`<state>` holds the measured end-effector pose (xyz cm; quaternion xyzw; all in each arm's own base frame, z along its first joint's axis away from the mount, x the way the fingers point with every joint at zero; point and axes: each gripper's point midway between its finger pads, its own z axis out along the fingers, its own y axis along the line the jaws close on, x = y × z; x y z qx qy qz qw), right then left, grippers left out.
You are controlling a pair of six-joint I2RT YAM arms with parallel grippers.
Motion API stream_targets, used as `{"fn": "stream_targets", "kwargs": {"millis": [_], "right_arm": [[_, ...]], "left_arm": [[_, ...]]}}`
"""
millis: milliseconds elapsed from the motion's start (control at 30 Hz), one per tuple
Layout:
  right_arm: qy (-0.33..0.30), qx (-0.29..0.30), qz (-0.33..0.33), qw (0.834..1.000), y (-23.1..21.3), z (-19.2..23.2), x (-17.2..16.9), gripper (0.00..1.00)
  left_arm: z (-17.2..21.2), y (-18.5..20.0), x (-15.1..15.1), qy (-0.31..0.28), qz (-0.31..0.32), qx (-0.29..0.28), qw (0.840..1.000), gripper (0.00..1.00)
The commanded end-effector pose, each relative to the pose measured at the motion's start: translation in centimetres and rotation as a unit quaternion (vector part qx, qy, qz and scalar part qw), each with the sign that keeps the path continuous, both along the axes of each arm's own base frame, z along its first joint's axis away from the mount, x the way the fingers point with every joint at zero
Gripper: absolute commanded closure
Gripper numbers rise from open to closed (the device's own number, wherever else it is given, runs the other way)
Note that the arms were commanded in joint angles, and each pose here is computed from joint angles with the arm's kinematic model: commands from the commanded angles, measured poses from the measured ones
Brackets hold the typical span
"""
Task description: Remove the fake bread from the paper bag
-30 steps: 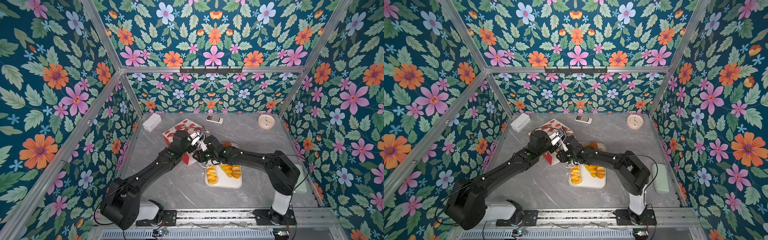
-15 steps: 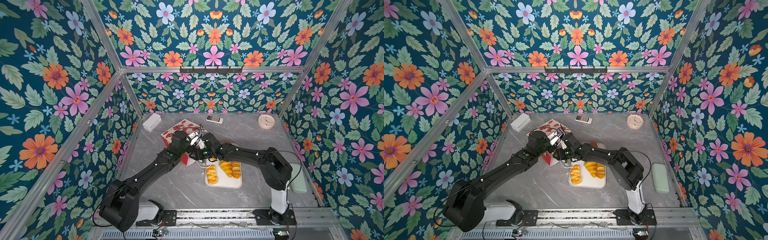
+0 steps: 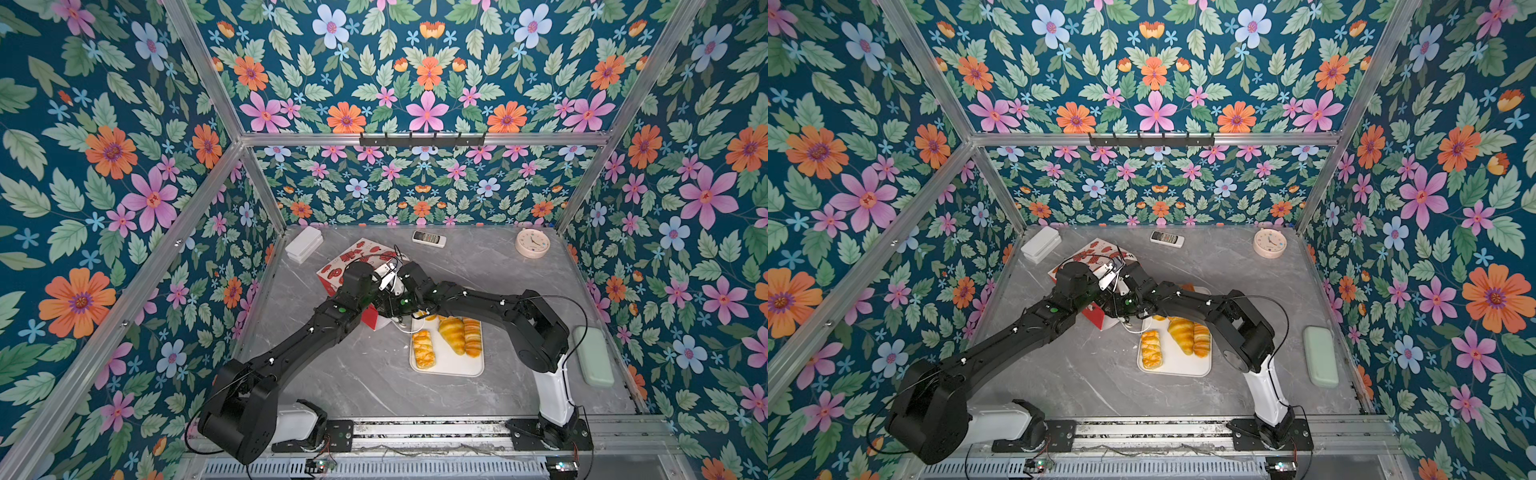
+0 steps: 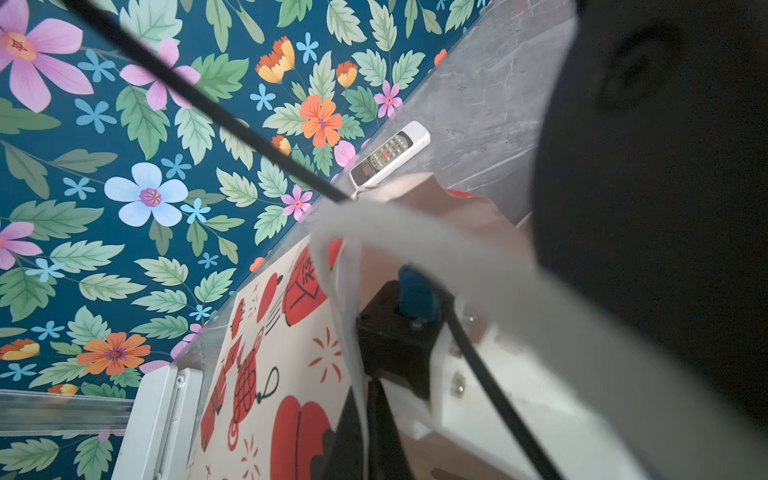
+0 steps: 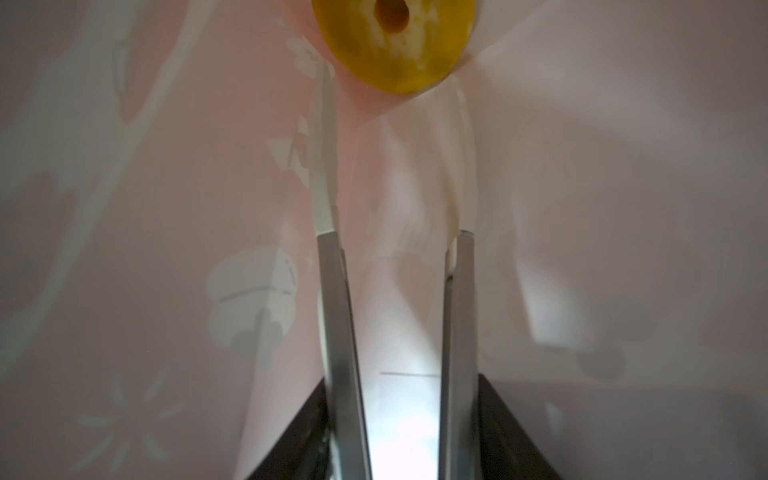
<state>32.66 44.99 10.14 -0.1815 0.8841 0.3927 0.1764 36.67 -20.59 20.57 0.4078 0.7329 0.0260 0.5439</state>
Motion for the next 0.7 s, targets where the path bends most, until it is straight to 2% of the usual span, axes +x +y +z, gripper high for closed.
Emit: {"fn": "stream_targets", "kwargs": {"millis": [0, 133, 367, 667], "right_arm": [[-0.010, 0.024, 0.013, 1.000, 0.9, 1.0, 0.3, 0.54], [-0.009, 0.027, 0.016, 0.999, 1.2, 1.0, 0.3, 0.60], [-0.012, 0.037, 0.017, 0.999, 0.8, 1.1, 0.2, 0.78], [-0.031, 0.010, 0.005, 0.999, -2.2, 1.6, -0.3, 0.94]], "left_arm": [[0.4, -1.5, -0.9, 0.002, -0.045, -0.019, 0.999, 1.00], [0.4, -1.3, -1.1, 0.001, -0.043, -0.020, 0.999, 1.00], [0.4, -0.6, -1.4, -0.002, -0.030, -0.015, 0.999, 1.00], [0.3, -0.1, -1.5, -0.004, -0.020, -0.010, 1.000, 1.00]]}}
